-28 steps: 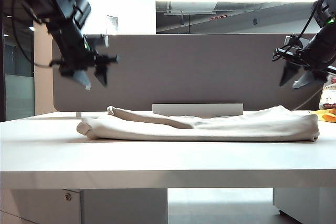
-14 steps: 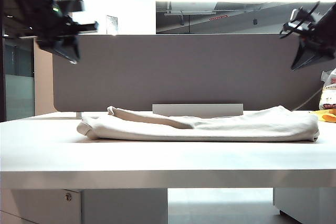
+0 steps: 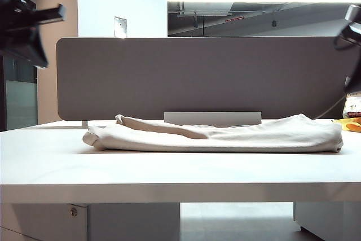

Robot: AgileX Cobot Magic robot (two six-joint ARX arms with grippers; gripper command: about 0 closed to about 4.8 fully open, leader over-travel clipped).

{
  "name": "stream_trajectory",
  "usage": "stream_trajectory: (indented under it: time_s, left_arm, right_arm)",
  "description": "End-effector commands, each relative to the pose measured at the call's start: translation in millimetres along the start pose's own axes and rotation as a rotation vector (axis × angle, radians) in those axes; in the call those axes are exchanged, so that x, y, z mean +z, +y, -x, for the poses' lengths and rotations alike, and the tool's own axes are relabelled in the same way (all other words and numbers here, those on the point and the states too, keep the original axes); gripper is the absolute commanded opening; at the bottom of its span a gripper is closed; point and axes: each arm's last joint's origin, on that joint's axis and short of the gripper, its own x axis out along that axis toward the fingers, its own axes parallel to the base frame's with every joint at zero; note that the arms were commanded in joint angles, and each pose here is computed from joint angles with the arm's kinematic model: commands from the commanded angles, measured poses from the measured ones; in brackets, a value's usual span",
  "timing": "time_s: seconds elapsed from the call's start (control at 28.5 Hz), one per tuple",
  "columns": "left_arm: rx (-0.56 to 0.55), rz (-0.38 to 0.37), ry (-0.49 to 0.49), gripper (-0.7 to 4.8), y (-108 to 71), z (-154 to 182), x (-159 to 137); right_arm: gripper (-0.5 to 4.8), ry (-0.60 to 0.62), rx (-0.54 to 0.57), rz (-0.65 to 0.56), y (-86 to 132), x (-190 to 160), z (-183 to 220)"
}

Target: Fold the bottom side of the T-shirt horizontally towards the center, about one-third of the way, then fold the sleeve back towards the center, creating a straight line along the edge of the T-shirt, and finally fold the bottom of the T-shirt up towards the top, creating a neat rectangle.

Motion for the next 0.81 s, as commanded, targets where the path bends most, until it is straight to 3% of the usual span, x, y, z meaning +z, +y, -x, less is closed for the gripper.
stream_trajectory:
  time_s: [0.04, 0.39, 0.7, 0.81]
  left_arm:
    - [-0.003, 0.046, -0.018, 0.16, 1.8, 19, -22]
    - [-0.019, 0.085, -0.112, -0.06, 7.3, 65, -90]
    - [-0.03, 0.187, -0.144, -0.06, 11.7, 79, -144]
    - [-0.031, 0.188, -0.151, -0.06, 12.6, 81, -155]
  right_arm:
    - [-0.07, -0.041, 0.015, -0.013, 4, -22, 12]
    - [-0.07, -0.149, 0.022, -0.097, 11, -93, 41]
    - [-0.07, -0.186, 0.015, -0.093, 13, -126, 53]
    - [-0.07, -0.19, 0.017, -0.105, 13, -132, 54]
